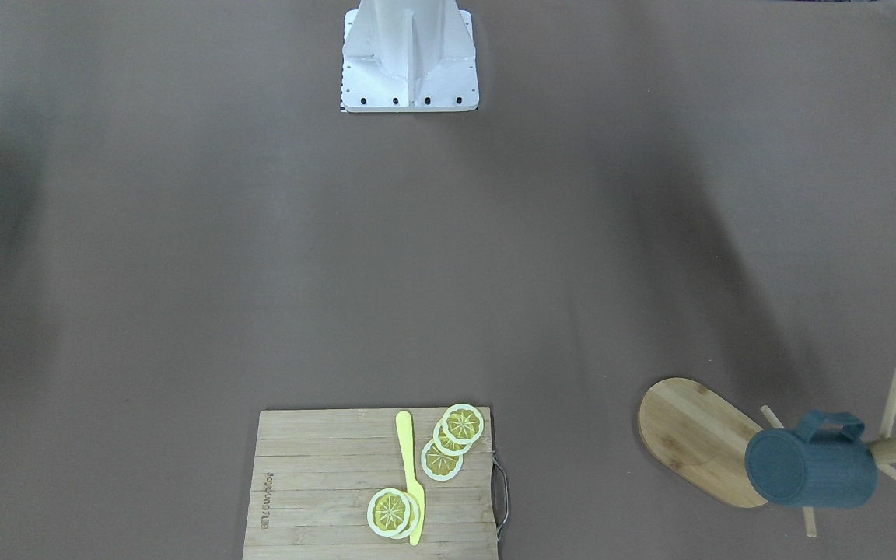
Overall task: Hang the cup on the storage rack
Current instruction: 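Open the left gripper and withdraw it from the mug tree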
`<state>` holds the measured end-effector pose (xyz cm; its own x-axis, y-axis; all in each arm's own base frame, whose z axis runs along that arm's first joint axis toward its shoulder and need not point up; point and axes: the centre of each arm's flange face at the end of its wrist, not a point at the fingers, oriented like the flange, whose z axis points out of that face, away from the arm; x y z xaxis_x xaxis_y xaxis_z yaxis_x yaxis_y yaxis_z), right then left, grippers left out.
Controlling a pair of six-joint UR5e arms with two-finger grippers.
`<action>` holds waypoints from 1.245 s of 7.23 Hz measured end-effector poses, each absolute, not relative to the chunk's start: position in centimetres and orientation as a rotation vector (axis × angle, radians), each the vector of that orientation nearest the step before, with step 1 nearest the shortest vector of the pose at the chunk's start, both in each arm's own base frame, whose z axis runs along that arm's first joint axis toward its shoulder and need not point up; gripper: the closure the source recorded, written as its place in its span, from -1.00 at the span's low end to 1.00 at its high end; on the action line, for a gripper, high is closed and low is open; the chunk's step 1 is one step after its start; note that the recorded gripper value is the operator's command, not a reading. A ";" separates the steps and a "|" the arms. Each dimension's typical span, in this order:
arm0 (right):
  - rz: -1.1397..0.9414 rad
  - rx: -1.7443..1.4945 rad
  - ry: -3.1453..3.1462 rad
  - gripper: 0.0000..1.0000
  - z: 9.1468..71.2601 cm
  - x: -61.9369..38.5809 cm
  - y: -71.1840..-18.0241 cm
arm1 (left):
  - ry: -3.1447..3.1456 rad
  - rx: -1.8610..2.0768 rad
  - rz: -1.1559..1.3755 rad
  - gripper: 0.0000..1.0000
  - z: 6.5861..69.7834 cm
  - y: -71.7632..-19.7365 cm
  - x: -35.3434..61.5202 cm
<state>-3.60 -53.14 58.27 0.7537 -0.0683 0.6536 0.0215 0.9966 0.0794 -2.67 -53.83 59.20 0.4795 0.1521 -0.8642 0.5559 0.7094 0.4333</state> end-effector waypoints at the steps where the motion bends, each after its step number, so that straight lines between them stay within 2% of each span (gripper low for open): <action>1: -0.043 0.071 -0.713 -1.00 58.4 -3.1 -53.1 | 0.997 0.805 -0.215 -0.97 59.8 -53.7 -3.6; 4: -0.052 0.081 -0.698 -1.00 59.3 -1.6 -52.7 | 0.868 0.745 -0.122 -0.97 61.2 -54.0 -5.0; 7: -0.064 0.086 -0.690 -1.00 60.2 -0.4 -52.0 | 0.789 0.519 -0.141 -0.97 60.7 -55.4 -4.9; 9: -0.064 0.083 -0.690 -1.00 60.5 -0.2 -51.7 | 0.730 0.370 -0.102 -0.97 62.5 -55.4 -5.0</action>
